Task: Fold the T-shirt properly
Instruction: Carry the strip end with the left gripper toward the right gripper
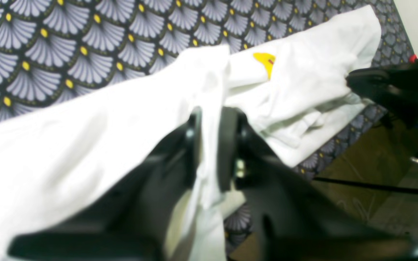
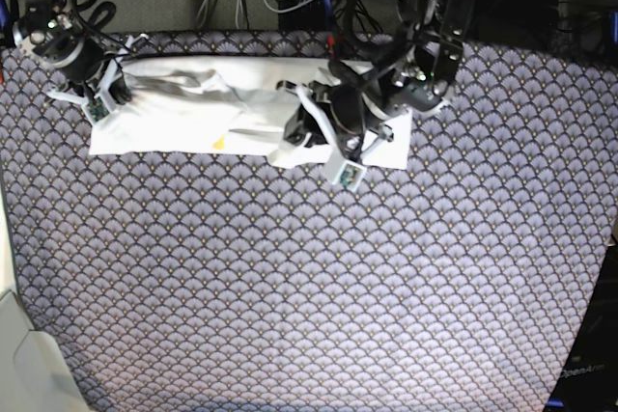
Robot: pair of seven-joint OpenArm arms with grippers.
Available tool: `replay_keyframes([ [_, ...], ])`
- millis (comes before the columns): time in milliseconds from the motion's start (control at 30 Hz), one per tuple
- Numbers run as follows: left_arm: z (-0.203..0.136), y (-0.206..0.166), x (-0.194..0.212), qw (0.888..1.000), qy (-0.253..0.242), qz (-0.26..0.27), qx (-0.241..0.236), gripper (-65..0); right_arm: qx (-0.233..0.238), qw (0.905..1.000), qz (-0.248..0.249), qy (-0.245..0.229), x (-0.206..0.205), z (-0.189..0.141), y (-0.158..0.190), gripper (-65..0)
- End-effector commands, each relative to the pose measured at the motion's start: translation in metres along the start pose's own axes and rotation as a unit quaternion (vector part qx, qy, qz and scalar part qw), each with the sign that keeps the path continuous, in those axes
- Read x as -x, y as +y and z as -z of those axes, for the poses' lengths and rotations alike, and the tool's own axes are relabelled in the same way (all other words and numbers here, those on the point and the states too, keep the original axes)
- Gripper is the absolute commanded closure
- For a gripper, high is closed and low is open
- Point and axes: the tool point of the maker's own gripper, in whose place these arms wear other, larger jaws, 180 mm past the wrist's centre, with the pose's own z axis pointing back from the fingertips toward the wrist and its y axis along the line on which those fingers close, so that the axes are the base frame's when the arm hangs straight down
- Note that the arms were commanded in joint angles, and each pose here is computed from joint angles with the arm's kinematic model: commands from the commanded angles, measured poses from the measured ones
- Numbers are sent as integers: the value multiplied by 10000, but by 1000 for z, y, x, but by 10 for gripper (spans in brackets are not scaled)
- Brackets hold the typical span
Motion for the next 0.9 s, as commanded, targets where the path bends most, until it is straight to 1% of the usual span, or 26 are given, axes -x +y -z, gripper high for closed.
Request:
replay_keyframes([
  [0, -2, -7, -15, 9996, -242, 58, 120, -193, 88, 9999, -78, -7, -2, -4, -7, 0],
  [67, -3, -9, -15, 9995, -264, 44, 148, -317, 85, 9999, -76, 0, -1, -4, -7, 0],
  [133, -6, -12, -20, 9993, -338, 83, 164, -404, 81, 9999, -75, 7, -1, -4, -7, 0],
  [200, -11, -16, -29, 9985, -476, 168, 192, -461, 86, 9999, -80, 109, 2, -3, -7, 0],
  [267, -18, -21, -39, 9974, -637, 252, 226, -491, 107, 9996, -79, 258, 7, -4, -9, 0],
  [400, -29, -21, -50, 9959, -805, 390, 164, -496, 134, 9993, -113, 334, 7, -4, -11, 0],
  [467, -36, -5, -52, 9957, -842, 393, -35, -496, 155, 9994, -112, 299, 4, -4, -13, -11],
  [533, -43, 11, -47, 9958, -825, 334, -231, -496, 157, 9994, -119, 301, 4, -4, -13, -65],
  [733, -66, 60, -41, 9929, -799, 182, -865, -497, 140, 9994, -104, 312, 5, -5, -12, -268],
  [800, -73, 71, -39, 9915, -793, 151, -1019, -498, 144, 9995, -137, 248, 0, -6, -11, -308],
  [867, -77, 80, -38, 9903, -802, 84, -1135, -498, 191, 9994, -244, 121, -11, -10, -12, -326],
])
